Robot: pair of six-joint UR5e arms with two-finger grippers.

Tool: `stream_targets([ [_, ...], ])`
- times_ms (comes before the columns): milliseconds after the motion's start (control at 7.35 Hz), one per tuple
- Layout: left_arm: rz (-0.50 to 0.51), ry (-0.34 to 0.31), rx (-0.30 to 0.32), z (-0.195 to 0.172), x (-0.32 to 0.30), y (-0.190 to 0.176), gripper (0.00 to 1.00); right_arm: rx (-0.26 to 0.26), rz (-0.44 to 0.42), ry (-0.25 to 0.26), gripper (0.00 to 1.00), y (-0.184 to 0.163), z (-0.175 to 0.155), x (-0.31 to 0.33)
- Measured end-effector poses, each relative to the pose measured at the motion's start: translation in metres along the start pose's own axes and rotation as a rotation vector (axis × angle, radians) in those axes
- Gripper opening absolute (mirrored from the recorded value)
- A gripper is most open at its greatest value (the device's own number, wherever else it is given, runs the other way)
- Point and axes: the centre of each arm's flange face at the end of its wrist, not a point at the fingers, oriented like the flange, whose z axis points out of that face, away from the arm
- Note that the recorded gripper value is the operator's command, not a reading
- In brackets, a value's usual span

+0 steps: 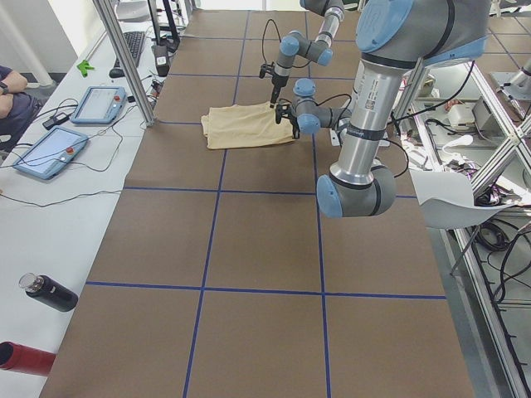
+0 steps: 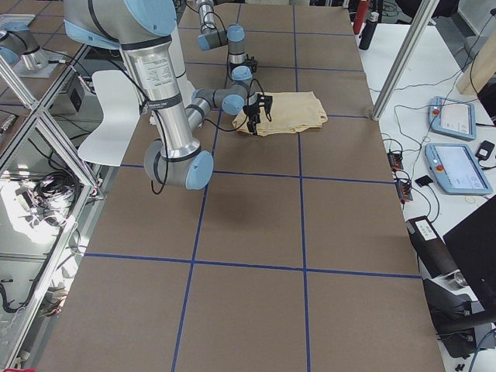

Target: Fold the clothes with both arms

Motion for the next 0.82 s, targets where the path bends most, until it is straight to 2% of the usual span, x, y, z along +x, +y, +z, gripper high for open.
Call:
stream_targets([
  [544,0.001,0.004,-0.001,-0.0010,0.0010,0.0001,0.00,0.021,-0.014,0.012,0.65,0.0098,0.0057,0.0006],
  [680,0.001,0.003,-0.001,-0.0009,0.0008,0.0002,0.00,0.023,-0.016,0.012,0.49,0.0114,0.0061,0.0004],
  [816,0.002,0.003,-0.001,-0.0008,0.0006,0.0002,0.00,0.024,-0.017,0.012,0.16,0.0119,0.0059,-0.0001],
])
